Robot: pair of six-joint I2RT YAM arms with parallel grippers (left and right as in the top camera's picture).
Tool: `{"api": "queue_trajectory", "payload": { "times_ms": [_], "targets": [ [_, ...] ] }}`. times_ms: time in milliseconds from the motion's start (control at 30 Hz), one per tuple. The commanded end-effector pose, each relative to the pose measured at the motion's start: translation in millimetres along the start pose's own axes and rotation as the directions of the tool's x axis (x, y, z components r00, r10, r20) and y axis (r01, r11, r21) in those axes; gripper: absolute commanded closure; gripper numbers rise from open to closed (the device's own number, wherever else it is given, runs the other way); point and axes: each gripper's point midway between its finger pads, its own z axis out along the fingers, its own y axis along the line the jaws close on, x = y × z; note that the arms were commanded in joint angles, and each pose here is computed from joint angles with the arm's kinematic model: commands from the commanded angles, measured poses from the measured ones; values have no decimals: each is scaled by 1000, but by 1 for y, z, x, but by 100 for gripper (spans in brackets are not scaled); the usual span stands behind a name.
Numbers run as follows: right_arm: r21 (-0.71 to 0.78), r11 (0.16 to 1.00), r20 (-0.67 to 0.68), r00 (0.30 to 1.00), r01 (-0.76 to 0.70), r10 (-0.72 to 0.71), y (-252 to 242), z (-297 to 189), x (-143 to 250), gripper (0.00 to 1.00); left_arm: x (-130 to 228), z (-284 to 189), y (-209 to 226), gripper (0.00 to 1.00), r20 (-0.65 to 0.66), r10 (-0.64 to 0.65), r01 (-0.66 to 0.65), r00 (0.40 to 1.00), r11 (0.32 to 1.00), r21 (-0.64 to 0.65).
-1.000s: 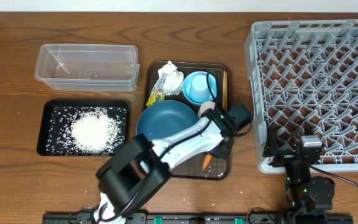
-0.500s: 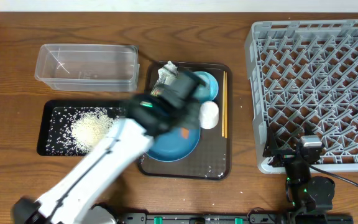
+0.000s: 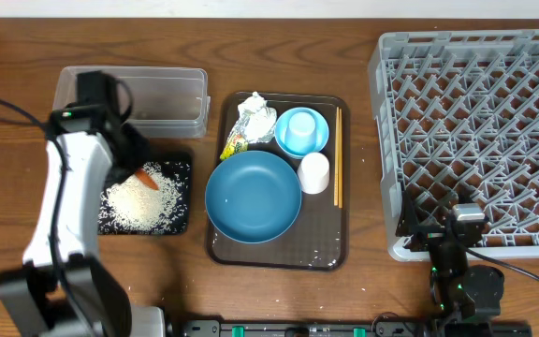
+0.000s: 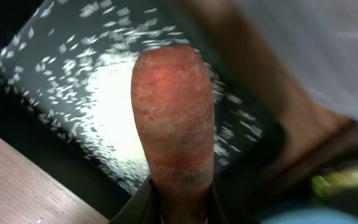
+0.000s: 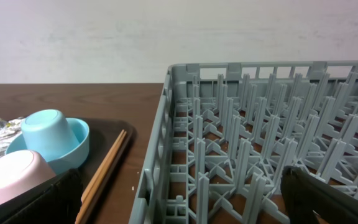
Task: Sort waste into correct bins and load items into the dishwasher rack
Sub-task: 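Carry the carrot with the left gripper and drop it on the black tray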
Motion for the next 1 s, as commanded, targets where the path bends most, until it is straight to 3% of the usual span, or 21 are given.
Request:
{"api": "queue_trajectory", "payload": {
  "times_ms": [0, 233, 267, 467, 600, 967],
  "targets": [
    [-3, 1000, -3, 1000, -10, 10, 1, 0, 1, 1, -5, 24, 14, 86, -74, -109, 108, 991, 994, -19],
    [-3, 1000, -3, 1000, -10, 10, 1, 0, 1, 1, -2, 53, 22, 83, -153, -145, 137, 978, 989, -61],
    [-3, 1000, -3, 1000, -10, 10, 1, 0, 1, 1, -3, 55, 24, 76, -150, -144, 135, 978, 988, -72],
    [-3, 1000, -3, 1000, -10, 10, 1, 0, 1, 1, -8, 55, 34, 66, -111, -141, 126, 984, 984, -124],
    [-3, 1000, -3, 1000, -10, 10, 1, 0, 1, 1, -7, 55, 35, 54, -116, -140, 125, 983, 984, -128],
    [-3, 1000, -3, 1000, -10, 10, 1, 0, 1, 1, -12, 26, 28, 54, -78, -126, 121, 989, 990, -71]
  ]
}}
